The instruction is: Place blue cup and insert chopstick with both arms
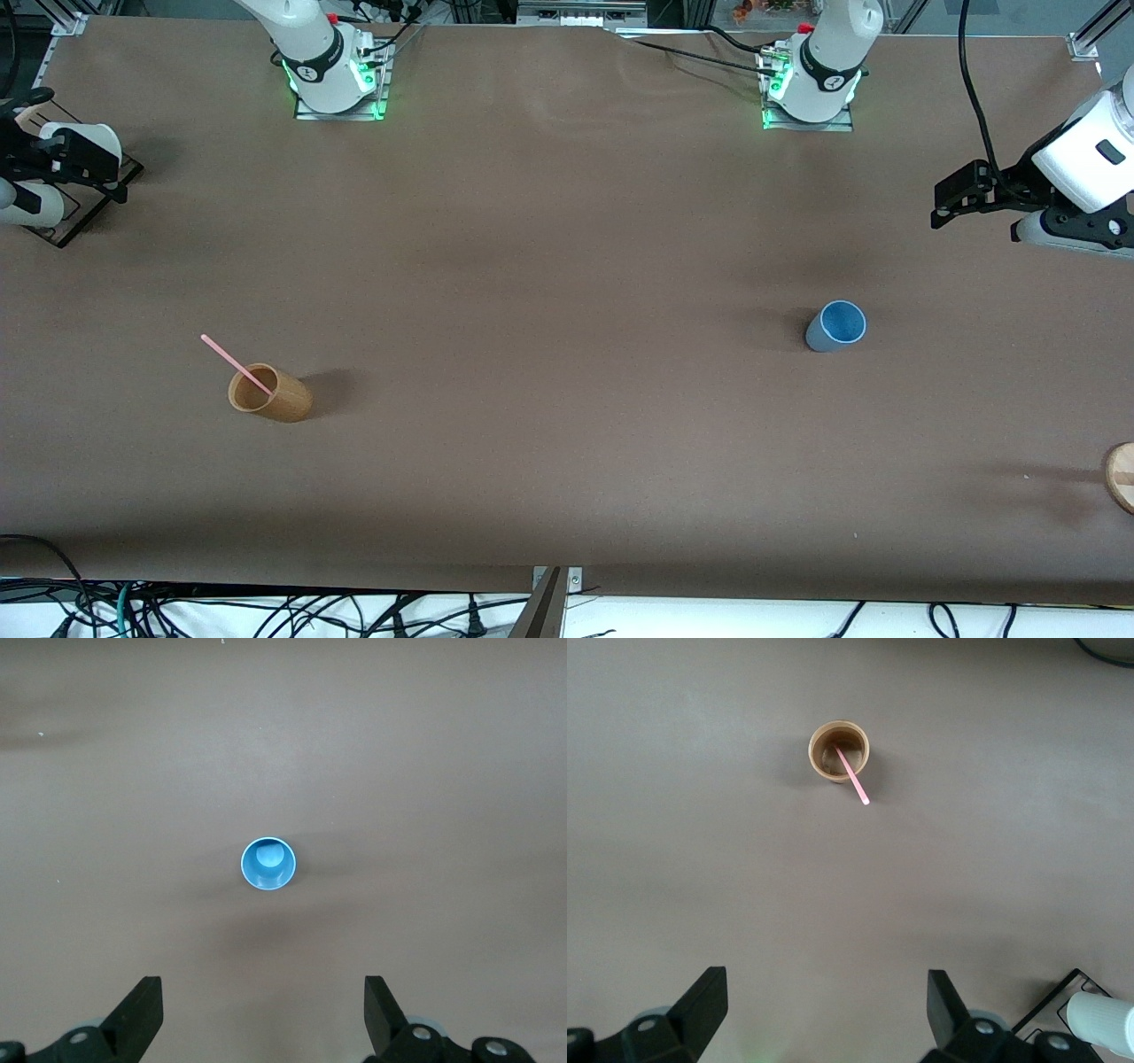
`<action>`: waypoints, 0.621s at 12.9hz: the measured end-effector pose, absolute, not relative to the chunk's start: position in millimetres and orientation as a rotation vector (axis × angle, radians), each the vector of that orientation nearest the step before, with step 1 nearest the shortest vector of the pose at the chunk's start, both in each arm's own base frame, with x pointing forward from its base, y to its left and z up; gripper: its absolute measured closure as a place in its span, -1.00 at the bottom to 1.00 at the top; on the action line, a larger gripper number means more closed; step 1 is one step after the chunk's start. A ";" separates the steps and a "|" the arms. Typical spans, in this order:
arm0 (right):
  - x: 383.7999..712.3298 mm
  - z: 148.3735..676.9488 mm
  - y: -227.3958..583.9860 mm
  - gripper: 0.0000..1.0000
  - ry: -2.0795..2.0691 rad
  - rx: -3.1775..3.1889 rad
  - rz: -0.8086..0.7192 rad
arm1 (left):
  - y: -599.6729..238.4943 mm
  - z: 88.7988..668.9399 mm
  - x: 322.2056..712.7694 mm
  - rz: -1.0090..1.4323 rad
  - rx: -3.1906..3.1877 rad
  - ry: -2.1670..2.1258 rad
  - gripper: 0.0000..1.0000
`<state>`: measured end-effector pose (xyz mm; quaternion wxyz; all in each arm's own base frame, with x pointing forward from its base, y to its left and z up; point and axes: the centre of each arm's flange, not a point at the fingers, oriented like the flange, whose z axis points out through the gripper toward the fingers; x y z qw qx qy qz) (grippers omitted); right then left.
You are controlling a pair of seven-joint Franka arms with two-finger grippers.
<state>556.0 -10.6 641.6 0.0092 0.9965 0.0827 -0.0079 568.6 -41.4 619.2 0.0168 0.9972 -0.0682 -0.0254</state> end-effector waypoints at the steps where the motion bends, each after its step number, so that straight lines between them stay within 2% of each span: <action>1: 556.0 641.6 -11.1 -1.00 0.257 3.112 -0.025 | -41.5 618.7 568.8 -0.081 3.100 -0.212 -1.00; 8: 555.7 642.1 -11.5 -1.00 0.257 3.112 -0.023 | -38.5 618.2 569.3 -0.082 3.100 -0.204 -1.00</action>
